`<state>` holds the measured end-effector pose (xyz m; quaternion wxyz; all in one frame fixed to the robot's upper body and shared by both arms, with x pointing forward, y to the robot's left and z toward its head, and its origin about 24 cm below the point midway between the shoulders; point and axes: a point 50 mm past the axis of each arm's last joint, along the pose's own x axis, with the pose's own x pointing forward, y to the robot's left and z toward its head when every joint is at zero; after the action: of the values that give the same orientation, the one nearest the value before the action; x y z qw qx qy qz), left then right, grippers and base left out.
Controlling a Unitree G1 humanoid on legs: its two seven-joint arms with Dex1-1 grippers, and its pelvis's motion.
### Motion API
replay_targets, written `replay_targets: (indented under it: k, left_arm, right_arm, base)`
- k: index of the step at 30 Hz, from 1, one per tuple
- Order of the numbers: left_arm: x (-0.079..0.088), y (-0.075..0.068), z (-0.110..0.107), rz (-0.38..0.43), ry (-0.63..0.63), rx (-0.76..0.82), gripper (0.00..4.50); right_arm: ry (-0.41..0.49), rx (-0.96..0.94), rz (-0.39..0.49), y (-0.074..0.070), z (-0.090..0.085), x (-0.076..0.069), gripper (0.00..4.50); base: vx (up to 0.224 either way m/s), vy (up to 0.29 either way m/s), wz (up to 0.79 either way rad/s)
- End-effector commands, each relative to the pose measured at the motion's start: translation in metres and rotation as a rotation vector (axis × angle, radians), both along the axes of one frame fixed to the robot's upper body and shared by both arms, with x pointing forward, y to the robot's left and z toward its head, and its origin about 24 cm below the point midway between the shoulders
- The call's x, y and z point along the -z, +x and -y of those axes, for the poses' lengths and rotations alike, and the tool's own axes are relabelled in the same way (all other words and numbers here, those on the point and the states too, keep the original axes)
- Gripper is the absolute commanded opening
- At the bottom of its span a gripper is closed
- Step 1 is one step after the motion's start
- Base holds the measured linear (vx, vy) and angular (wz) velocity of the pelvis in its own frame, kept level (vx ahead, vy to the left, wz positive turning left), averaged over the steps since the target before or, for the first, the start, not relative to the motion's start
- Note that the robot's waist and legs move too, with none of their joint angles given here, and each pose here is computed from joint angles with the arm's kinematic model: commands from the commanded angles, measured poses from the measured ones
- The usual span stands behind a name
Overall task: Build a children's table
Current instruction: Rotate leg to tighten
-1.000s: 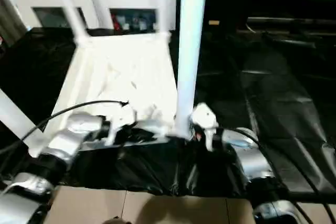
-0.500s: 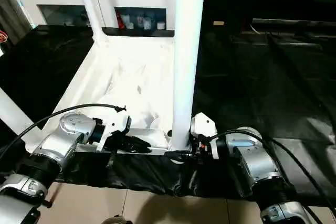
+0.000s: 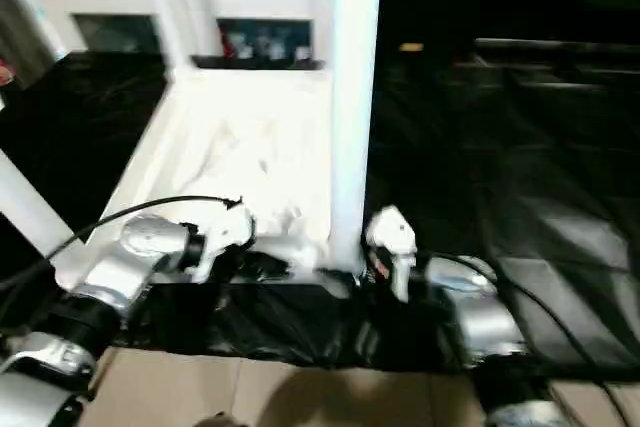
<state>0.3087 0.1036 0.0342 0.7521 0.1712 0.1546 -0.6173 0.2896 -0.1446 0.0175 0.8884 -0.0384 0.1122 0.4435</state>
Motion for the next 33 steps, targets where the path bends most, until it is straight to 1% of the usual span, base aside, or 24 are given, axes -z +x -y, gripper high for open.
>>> replay_targets:
  k: [1,2,4,8,10,11,12,14,15,16,18,21,22,24,26,27,31,33]
  left_arm:
    - [-0.002,0.0,0.032,0.023,-0.042,-0.007,0.0]
    - [0.0,0.0,0.039,0.026,-0.036,-0.035,0.0]
    - [0.0,0.0,0.042,0.028,-0.034,-0.043,0.0]
    - [0.003,0.003,0.063,0.052,-0.025,-0.118,0.0]
    - [0.002,0.003,0.065,0.057,-0.025,-0.126,0.0]
    - [0.002,0.003,0.068,0.069,-0.03,-0.122,0.0]
    - [0.001,0.002,0.07,0.076,-0.036,-0.121,0.0]
    - [-0.001,0.001,0.072,0.088,-0.044,-0.106,0.0]
    - [-0.001,0.0,0.071,0.091,-0.048,-0.092,0.0]
    - [-0.001,0.0,0.07,0.093,-0.049,-0.088,0.0]
    - [-0.003,-0.002,0.065,0.104,-0.058,-0.038,0.0]
    - [-0.003,-0.003,0.058,0.104,-0.053,0.011,0.0]
    - [-0.003,-0.003,0.058,0.104,-0.052,0.014,0.0]
    - [-0.003,-0.004,0.05,0.097,-0.04,0.059,0.0]
    - [-0.003,-0.005,0.048,0.093,-0.042,0.07,0.0]
    - [-0.005,-0.006,0.041,0.077,-0.052,0.101,0.0]
    - [-0.006,-0.006,0.037,0.063,-0.058,0.124,0.0]
    - [-0.008,-0.008,0.029,0.04,-0.059,0.168,0.0]
  right_arm:
    - [-0.007,0.03,-0.114,-0.002,-0.035,0.022,2.67]
    - [-0.009,0.119,-0.119,0.004,-0.041,0.025,2.67]
    - [-0.006,0.144,-0.119,0.005,-0.043,0.026,2.67]
    - [0.017,0.257,-0.138,0.015,-0.065,0.028,2.67]
    - [0.023,0.265,-0.139,0.016,-0.068,0.027,2.67]
    - [0.044,0.26,-0.146,0.017,-0.07,0.026,3.23]
    - [0.089,0.259,-0.16,0.018,-0.072,0.024,3.23]
    - [0.139,0.251,-0.169,0.019,-0.073,0.02,3.46]
    - [0.143,0.224,-0.155,0.019,-0.071,0.018,3.46]
    - [0.14,0.218,-0.152,0.018,-0.07,0.018,3.59]
    - [0.107,0.137,-0.111,0.014,-0.062,0.015,3.82]
    - [0.077,0.036,-0.081,0.008,-0.051,0.013,3.82]
    - [0.076,0.028,-0.08,0.007,-0.05,0.013,3.82]
    - [0.05,-0.083,-0.063,0.001,-0.039,0.01,3.82]
    - [0.044,-0.111,-0.063,0.0,-0.036,0.009,3.82]
    - [0.03,-0.203,-0.056,-0.004,-0.029,0.006,3.82]
    - [0.023,-0.269,-0.054,-0.007,-0.025,0.003,3.82]
    - [0.012,-0.369,-0.052,-0.012,-0.021,-0.001,3.82]
  base:
    - [0.0,0.0,0.0]
    - [0.0,0.0,0.0]
    - [0.0,0.0,0.0]
    - [0.0,0.0,0.0]
    - [0.0,0.0,0.0]
    - [0.0,0.0,0.0]
    - [0.0,0.0,0.0]
    - [0.0,0.0,0.0]
    - [0.0,0.0,0.0]
    - [0.0,0.0,0.0]
    - [0.0,0.0,0.0]
    - [0.0,0.0,0.0]
    - [0.0,0.0,0.0]
    - [0.027,-0.011,0.02]
    - [0.052,-0.021,0.02]
    - [0.0,0.0,0.0]
    - [0.0,0.0,0.0]
    - [0.0,0.0,0.0]
